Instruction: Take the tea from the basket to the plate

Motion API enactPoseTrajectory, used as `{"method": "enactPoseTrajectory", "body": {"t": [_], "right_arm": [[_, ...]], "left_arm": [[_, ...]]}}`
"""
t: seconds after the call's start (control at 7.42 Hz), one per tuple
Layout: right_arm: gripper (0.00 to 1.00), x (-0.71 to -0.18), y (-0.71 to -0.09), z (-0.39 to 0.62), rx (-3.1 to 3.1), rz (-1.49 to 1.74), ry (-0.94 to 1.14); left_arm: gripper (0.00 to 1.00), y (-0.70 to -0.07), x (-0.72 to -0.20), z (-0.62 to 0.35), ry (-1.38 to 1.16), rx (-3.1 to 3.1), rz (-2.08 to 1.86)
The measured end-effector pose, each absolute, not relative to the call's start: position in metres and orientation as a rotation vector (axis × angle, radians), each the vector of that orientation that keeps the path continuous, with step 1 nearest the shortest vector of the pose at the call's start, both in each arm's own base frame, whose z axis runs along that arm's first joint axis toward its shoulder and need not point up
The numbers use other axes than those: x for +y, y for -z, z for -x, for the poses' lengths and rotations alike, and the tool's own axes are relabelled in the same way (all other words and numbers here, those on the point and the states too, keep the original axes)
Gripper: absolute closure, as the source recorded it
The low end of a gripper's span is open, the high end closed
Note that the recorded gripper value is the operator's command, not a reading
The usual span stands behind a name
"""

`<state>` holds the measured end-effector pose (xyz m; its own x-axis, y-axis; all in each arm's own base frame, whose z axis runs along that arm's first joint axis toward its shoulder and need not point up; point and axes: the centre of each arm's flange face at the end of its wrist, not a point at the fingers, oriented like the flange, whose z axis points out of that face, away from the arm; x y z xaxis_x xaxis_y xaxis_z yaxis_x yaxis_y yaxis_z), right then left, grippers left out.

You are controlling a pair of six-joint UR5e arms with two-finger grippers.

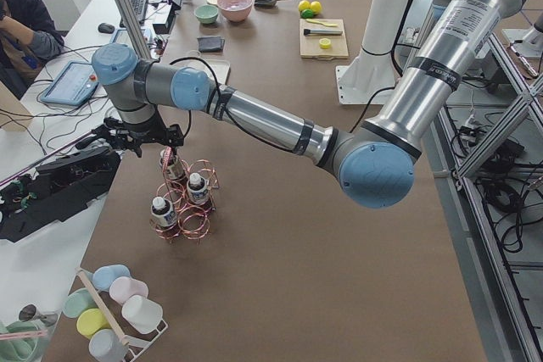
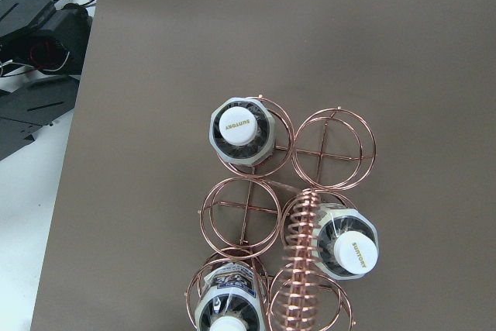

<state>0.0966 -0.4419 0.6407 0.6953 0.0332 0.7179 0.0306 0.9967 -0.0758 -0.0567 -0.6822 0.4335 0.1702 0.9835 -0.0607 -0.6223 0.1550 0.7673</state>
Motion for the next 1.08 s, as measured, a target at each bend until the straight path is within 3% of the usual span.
{"method": "enactPoseTrajectory", "body": {"t": [1.08], "right_arm": [[0.00, -0.442, -0.640, -0.096, -0.803, 0.084, 0.000]], "left_arm": [[0.11, -0.450, -0.681, 0.028, -1.321, 0.666, -0.685]]}}
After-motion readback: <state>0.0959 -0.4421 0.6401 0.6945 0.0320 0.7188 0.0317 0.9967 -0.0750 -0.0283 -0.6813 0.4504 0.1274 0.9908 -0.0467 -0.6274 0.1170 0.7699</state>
